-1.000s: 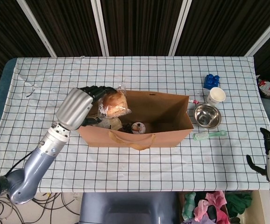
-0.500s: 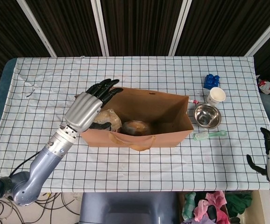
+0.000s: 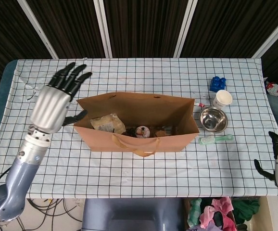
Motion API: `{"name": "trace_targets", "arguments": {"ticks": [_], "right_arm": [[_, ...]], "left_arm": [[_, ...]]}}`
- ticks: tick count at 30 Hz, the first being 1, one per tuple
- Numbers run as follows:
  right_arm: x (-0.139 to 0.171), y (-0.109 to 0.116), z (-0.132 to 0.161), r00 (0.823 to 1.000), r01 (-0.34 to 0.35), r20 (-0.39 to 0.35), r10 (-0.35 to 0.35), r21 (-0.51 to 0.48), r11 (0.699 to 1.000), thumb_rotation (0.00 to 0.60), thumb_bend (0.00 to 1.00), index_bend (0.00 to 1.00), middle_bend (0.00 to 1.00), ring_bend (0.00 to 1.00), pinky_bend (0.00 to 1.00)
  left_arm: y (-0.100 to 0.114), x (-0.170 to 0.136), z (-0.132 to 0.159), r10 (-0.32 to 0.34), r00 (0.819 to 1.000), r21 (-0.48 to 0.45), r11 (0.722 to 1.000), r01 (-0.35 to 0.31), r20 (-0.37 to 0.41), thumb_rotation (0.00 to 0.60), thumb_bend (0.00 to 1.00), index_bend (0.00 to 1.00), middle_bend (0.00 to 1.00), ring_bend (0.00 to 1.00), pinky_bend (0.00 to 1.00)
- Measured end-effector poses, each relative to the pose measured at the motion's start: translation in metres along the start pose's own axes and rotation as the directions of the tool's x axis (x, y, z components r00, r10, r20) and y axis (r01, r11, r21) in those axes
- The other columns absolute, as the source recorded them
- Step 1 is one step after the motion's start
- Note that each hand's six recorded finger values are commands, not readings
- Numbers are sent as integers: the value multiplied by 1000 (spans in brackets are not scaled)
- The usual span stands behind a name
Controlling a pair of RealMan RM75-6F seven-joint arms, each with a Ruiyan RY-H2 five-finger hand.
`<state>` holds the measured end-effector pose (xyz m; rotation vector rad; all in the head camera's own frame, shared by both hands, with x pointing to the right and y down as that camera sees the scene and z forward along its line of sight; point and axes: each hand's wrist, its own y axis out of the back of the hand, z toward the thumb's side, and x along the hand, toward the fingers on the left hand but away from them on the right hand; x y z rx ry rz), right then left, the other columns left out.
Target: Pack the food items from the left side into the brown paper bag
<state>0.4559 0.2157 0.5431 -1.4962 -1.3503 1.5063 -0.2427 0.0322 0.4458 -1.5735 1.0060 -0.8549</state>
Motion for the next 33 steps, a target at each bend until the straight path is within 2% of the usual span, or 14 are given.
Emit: {"name": "trace_targets", "arguments": {"ticks": [2,5,8,11,16,20,25,29,33], "right_arm": [[0,0,1,1000,0,-3,0,5,1000,600,273,63,77,174,281],[0,-1,2,1000,-2,-10,2,14,1000,600,273,62,77,174,281],[0,-1,3,1000,-2,-19,3,29,1000,600,272,62,77,174,281],[0,-1,5,999,1,-33,0,39,999,600,272,62,77,174,281],[1,0,8,998,10,-62,-6,63,998,600,273,62,77,171,279],[1,3,12,995,26,-98,-17,93,995,600,272,62,77,171,279],[1,6,17,990,51,-134,-36,104,993,600,273,63,77,170,278],[3,8,21,985,63,-165,-42,120,991,600,272,63,77,170,278],[3,10,22,985,66,-169,-45,122,990,600,273,63,77,170,278]], "left_arm": [[9,-16,-17,32,998,65,997,-29,-47,600,151,145,88,0,157],[14,-47,-40,45,992,124,992,-31,-115,600,151,148,88,0,156],[8,-85,-63,-4,983,141,989,30,-185,600,151,150,86,0,146],[-5,-125,-86,-67,964,151,983,109,-256,600,151,149,81,0,132],[-26,-169,-118,-109,946,182,968,171,-305,600,151,150,73,0,98],[-48,-198,-143,-153,928,148,966,213,-339,600,151,150,73,0,90],[-70,-225,-169,-178,909,58,975,215,-376,600,151,150,73,0,89],[-82,-238,-180,-201,897,-3,976,217,-393,600,150,150,73,0,89],[-85,-245,-183,-224,889,-33,973,230,-400,600,151,150,73,0,89]]}}
